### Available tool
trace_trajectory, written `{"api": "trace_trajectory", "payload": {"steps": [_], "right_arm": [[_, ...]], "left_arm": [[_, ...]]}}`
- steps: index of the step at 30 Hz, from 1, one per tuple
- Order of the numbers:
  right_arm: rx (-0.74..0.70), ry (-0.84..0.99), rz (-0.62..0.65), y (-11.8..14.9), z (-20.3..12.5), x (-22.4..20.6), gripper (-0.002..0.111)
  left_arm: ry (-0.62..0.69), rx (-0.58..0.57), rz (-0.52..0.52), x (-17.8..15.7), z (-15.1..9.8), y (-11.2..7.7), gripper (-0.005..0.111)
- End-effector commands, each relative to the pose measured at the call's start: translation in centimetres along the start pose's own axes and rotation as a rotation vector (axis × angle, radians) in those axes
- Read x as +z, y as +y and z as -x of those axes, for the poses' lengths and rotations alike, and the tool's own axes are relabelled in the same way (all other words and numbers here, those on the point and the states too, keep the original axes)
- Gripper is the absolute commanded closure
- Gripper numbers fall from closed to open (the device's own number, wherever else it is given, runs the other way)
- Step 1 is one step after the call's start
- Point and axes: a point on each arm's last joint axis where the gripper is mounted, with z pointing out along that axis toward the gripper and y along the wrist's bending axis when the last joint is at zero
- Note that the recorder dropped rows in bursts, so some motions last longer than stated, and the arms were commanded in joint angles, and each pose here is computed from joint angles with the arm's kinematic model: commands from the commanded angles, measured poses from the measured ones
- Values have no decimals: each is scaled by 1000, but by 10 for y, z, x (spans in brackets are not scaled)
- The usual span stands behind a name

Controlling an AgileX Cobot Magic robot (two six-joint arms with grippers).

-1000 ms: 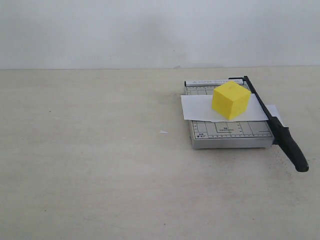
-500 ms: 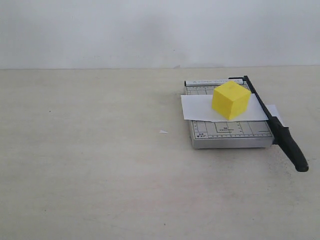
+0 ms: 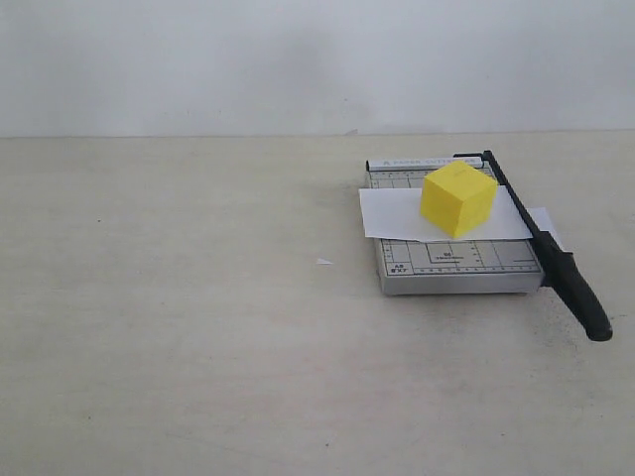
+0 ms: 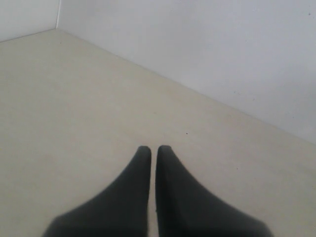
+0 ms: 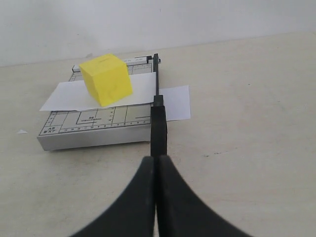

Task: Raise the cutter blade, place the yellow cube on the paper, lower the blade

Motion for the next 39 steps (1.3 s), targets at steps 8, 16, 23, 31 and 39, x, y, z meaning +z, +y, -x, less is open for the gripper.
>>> {"api": "trace_trajectory", "payload": {"steps": [8,16,23,31,39], "right_arm": [[0,-9,2,0,1,0,108],[0,-9,2,0,1,0,108],[0,-9,2,0,1,0,108],[0,-29,-1,0,2,0,108],[0,-29,-1,0,2,0,108]], "left_arm": [[4,6,-2,0,-1,0,102],[68,238,67,0,-6,8,102],[77,294,5,0,-7,4,102],[76,333,5,0,-7,5,102],[76,333,5,0,-7,5,102]]}}
